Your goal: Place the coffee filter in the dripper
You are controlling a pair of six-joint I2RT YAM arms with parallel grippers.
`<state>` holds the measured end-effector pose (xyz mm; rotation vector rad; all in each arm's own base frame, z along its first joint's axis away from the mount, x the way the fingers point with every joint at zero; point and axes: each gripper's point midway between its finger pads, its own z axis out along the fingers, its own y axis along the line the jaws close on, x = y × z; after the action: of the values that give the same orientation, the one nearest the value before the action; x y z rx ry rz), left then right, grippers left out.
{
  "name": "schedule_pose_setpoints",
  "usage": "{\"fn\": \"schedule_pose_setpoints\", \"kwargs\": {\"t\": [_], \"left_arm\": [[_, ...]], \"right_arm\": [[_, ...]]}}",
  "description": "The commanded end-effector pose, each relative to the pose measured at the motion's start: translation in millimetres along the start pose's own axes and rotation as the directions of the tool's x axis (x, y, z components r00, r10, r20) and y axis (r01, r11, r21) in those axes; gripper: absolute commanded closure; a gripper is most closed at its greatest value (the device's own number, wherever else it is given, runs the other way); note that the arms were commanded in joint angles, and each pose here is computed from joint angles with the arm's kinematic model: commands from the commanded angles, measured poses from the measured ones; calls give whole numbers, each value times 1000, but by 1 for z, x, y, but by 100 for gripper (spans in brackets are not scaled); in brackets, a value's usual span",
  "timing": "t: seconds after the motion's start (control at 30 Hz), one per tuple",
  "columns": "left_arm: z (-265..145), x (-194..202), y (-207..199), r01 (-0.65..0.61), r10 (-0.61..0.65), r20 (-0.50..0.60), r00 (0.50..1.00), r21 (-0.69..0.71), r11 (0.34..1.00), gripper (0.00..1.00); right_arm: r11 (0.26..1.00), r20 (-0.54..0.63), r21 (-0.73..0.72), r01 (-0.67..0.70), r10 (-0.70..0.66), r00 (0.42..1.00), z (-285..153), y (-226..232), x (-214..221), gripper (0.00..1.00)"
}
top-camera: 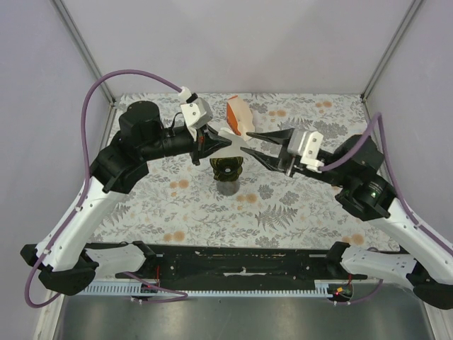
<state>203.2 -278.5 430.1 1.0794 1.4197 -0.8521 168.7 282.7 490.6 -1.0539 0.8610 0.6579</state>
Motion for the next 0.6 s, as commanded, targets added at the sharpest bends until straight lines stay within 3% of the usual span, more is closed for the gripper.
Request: {"fn": "schedule_pose_setpoints", "kwargs": {"t": [0.0, 0.13, 0.3, 0.47, 0.57], "left_arm": [[-2, -12, -4, 1, -1, 54, 999, 8, 1000, 98], [-3, -13, -6, 5, -6, 60, 998, 15, 1000, 98], [-2, -12, -6, 9, -10, 59, 998, 17, 1000, 98], [-2, -14, -6, 3, -4, 65, 998, 18, 1000, 98], [-3, -16, -7, -1, 0, 70, 998, 22, 1000, 98]], "right_arm": [[991, -29, 70, 113, -111, 993, 11, -20, 1, 59], [992, -40, 44, 121, -120, 992, 16, -17, 5, 66], [991, -38, 47, 122, -120, 992, 13, -16, 3, 90], [991, -59, 49, 122, -119, 991, 13, -16, 9, 99], [992, -93, 43, 116, -111, 989, 15, -16, 17, 100]]}}
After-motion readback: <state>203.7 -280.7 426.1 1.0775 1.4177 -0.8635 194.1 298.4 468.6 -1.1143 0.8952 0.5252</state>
